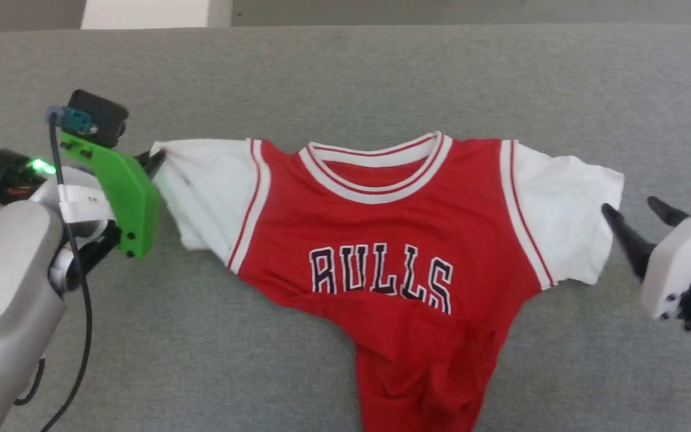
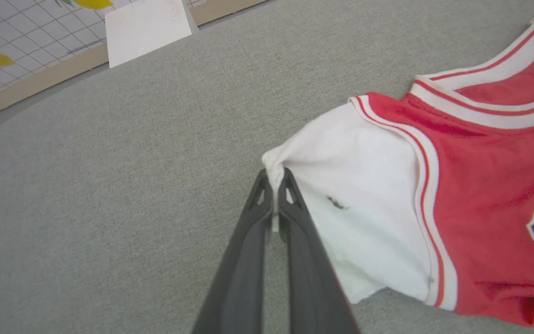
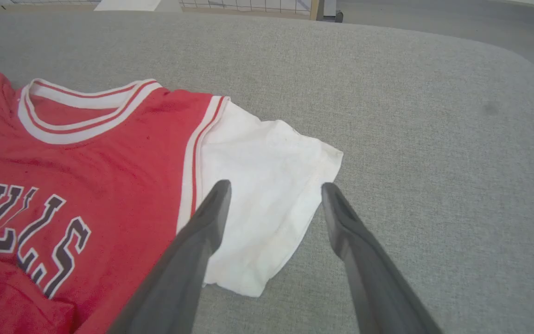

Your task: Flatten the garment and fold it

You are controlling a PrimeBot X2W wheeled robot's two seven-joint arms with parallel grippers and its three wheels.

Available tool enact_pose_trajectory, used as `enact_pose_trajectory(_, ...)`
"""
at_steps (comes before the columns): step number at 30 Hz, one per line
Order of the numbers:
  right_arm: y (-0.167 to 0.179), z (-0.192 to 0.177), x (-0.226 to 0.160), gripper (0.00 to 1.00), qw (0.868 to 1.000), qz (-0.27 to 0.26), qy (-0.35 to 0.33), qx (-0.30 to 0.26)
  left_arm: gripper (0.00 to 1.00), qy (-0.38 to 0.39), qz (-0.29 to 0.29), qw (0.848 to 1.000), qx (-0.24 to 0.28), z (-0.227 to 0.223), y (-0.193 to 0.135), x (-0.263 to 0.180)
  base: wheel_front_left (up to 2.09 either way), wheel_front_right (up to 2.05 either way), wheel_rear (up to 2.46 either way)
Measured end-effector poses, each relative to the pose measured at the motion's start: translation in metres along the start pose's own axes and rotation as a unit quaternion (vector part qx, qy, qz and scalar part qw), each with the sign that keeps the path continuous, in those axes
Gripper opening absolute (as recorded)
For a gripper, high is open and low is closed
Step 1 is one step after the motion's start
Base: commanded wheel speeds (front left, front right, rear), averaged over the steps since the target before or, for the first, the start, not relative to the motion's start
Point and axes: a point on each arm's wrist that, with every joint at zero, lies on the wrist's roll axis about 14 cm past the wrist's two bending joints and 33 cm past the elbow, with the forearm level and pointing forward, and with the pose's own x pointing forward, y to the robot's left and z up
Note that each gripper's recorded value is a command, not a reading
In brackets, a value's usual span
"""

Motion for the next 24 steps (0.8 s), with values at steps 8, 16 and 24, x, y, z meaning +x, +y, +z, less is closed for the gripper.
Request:
enact_pose_trajectory(8, -0.027, 0.002, 0.034, 1.0, 0.989, -0.016, 0.143, -0.021, 0.0, -0.063, -0.011, 0.998, 0.007, 0.018, -0.025, -0.03, 0.0, 0.0, 0.0)
enact_pose_trajectory(16, -0.032, -0.011, 0.072, 1.0, 0.978, -0.028, 0.203, -0.038, 0.0, -0.07, -0.028, 0.997, 0.006, 0.013, -0.043, -0.042, 0.0, 0.0, 0.0)
enact_pose_trajectory(24, -0.023, -0.04, 0.095, 1.0, 0.966, -0.019, 0.252, -0.062, 0.0, -0.058, -0.019, 0.998, 0.011, 0.003, -0.041, -0.044, 0.0, 0.0, 0.0)
